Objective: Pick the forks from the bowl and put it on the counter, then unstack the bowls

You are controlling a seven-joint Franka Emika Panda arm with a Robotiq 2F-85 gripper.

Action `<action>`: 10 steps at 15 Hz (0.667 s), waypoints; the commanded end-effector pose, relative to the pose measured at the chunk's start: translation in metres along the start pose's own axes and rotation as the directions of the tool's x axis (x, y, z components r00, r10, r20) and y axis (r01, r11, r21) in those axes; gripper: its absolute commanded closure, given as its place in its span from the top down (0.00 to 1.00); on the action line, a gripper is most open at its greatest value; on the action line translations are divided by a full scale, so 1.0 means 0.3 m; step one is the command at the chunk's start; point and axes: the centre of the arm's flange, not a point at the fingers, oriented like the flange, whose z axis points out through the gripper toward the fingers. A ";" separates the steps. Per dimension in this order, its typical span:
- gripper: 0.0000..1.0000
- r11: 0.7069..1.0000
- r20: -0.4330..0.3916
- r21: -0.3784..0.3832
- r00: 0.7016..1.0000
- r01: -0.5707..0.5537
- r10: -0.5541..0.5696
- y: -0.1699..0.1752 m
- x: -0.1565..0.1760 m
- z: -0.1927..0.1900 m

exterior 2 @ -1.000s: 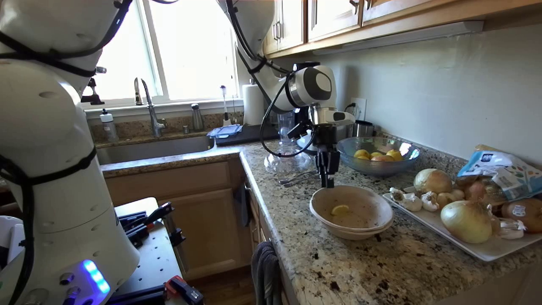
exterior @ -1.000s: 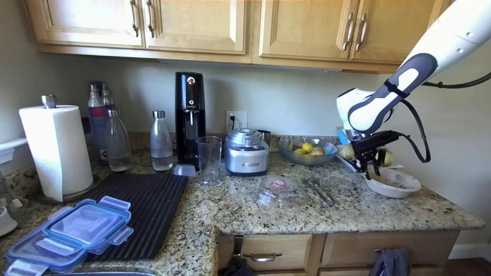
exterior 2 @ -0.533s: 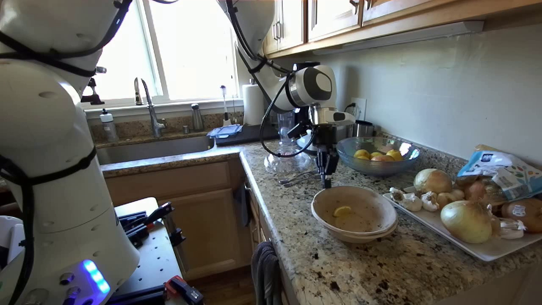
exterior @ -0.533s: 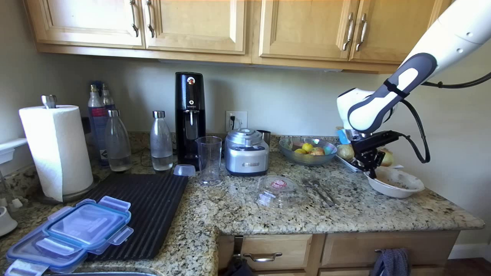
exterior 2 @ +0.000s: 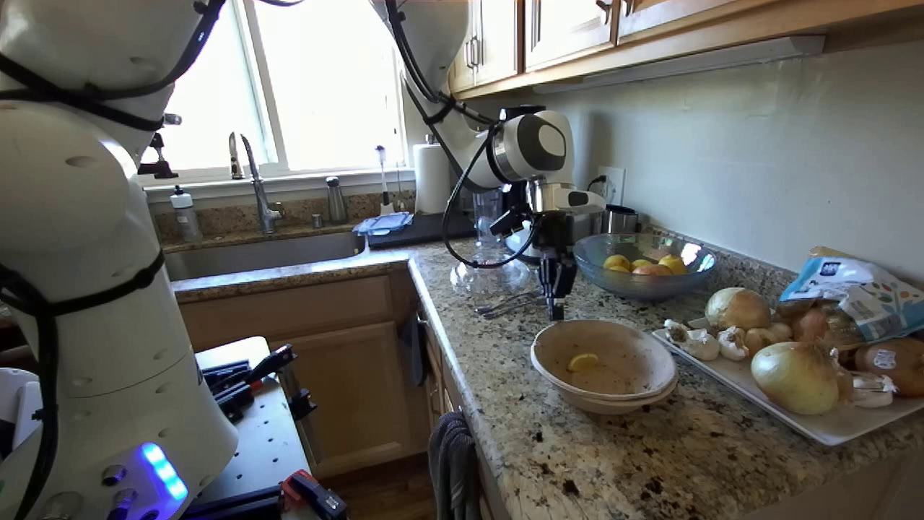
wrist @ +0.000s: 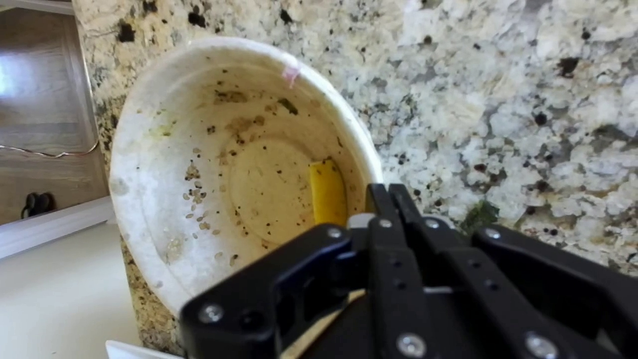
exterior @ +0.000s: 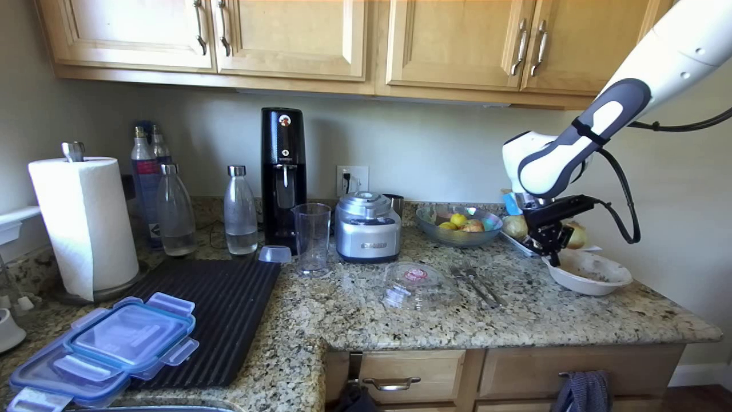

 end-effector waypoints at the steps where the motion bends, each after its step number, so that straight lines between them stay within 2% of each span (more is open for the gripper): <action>1: 0.06 1.000 -0.013 0.019 1.000 0.004 -0.004 0.043 -0.028 -0.051; 6: 0.07 1.000 -0.022 0.022 1.000 0.005 -0.005 0.055 -0.032 -0.090; 7: 0.32 1.000 -0.014 0.026 1.000 0.014 -0.014 0.057 -0.033 -0.089; 9: 0.33 0.999 -0.002 0.037 1.000 0.028 -0.028 0.066 -0.030 -0.088; 10: 0.39 0.998 0.003 0.042 0.999 0.041 -0.041 0.074 -0.028 -0.088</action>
